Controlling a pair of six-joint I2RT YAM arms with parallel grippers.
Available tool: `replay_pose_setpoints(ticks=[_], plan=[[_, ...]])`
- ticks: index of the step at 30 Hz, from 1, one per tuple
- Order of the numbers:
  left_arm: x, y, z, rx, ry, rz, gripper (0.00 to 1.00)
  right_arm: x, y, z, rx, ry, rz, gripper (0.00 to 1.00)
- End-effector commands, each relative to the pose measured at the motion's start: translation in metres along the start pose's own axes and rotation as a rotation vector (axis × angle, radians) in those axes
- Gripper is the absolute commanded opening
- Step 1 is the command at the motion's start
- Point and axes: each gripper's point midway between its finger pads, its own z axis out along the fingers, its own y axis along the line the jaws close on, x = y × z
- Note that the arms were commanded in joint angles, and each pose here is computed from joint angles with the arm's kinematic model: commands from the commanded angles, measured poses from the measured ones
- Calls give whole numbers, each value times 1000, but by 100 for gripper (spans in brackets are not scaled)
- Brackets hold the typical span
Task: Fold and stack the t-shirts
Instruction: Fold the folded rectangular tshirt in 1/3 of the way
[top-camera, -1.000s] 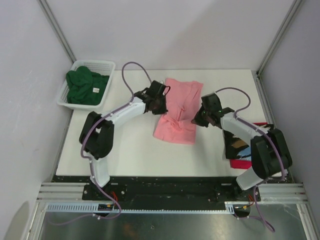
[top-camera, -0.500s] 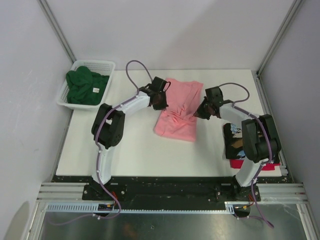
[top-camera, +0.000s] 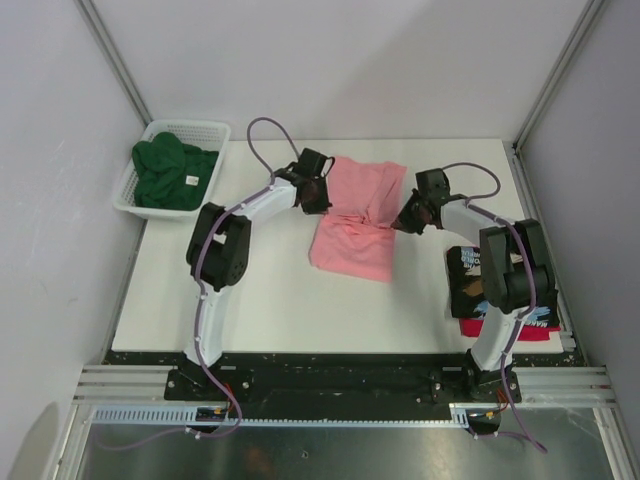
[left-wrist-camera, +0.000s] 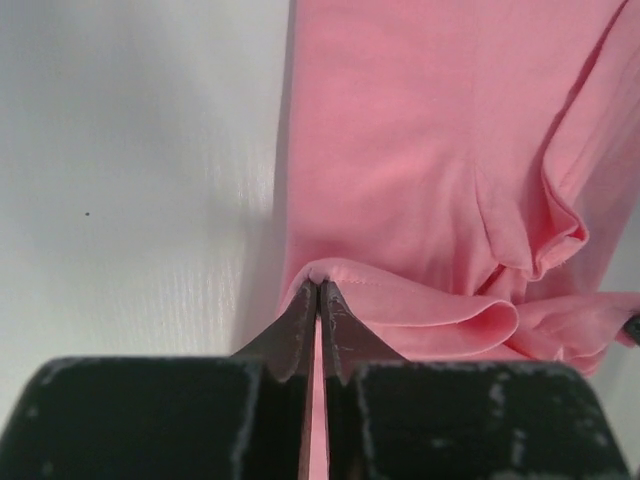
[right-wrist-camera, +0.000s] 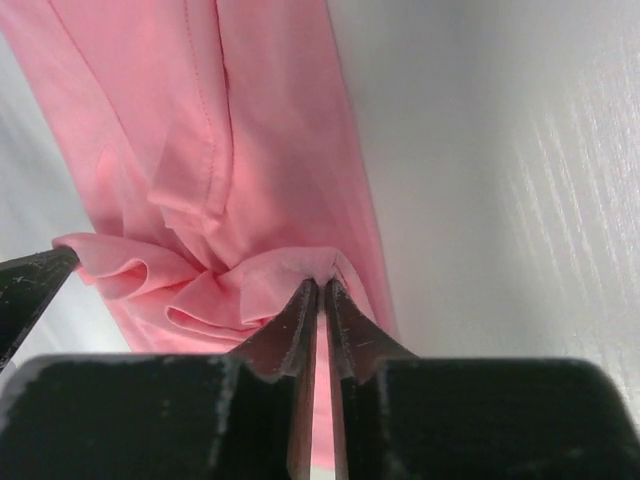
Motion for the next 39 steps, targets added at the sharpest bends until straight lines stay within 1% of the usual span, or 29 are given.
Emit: replay_pose_setpoints(ticks=[1, 4, 6, 7, 9, 10, 11, 14, 17, 19, 22, 26, 30, 35, 39], plan=[[-21, -10, -3, 49, -37, 29, 12, -23, 16, -2, -40, -40, -41, 19], [-32, -9, -11, 65, -57, 34, 39, -32, 23, -11, -47, -54, -71, 38], [-42, -9, -20, 77, -78, 42, 54, -38, 27, -19, -45, -62, -99, 48], [-46, -10, -27, 82, -89, 46, 58, -39, 30, -24, -42, -67, -114, 51], [-50, -8, -40, 81, -110, 49, 62, -37, 36, -34, -37, -76, -153, 52], [-51, -7, -47, 79, -117, 48, 61, -30, 41, -37, -33, -74, -181, 51], [-49, -5, -53, 79, -120, 47, 58, -23, 44, -40, -24, -72, -211, 48], [-37, -5, -64, 99, -95, 41, 45, 2, 49, -43, 9, -45, -282, 35], [-20, -2, -71, 114, -58, 20, 28, 26, 55, -40, 11, -7, -340, 23], [-9, 1, -76, 118, -36, 8, 19, 41, 59, -37, 9, 22, -370, 19], [8, 9, -82, 111, -8, -8, 10, 60, 63, -30, 5, 55, -406, 18], [31, 19, -86, 111, 28, -20, 6, 63, 64, -12, 16, 72, -420, 19], [48, 26, -91, 118, 49, -22, 5, 44, 74, 11, 44, 56, -452, 22], [62, 32, -98, 126, 66, -13, 6, 15, 85, 44, 104, 43, -482, 28], [71, 35, -102, 131, 74, -11, 9, -1, 89, 63, 130, 44, -499, 32]])
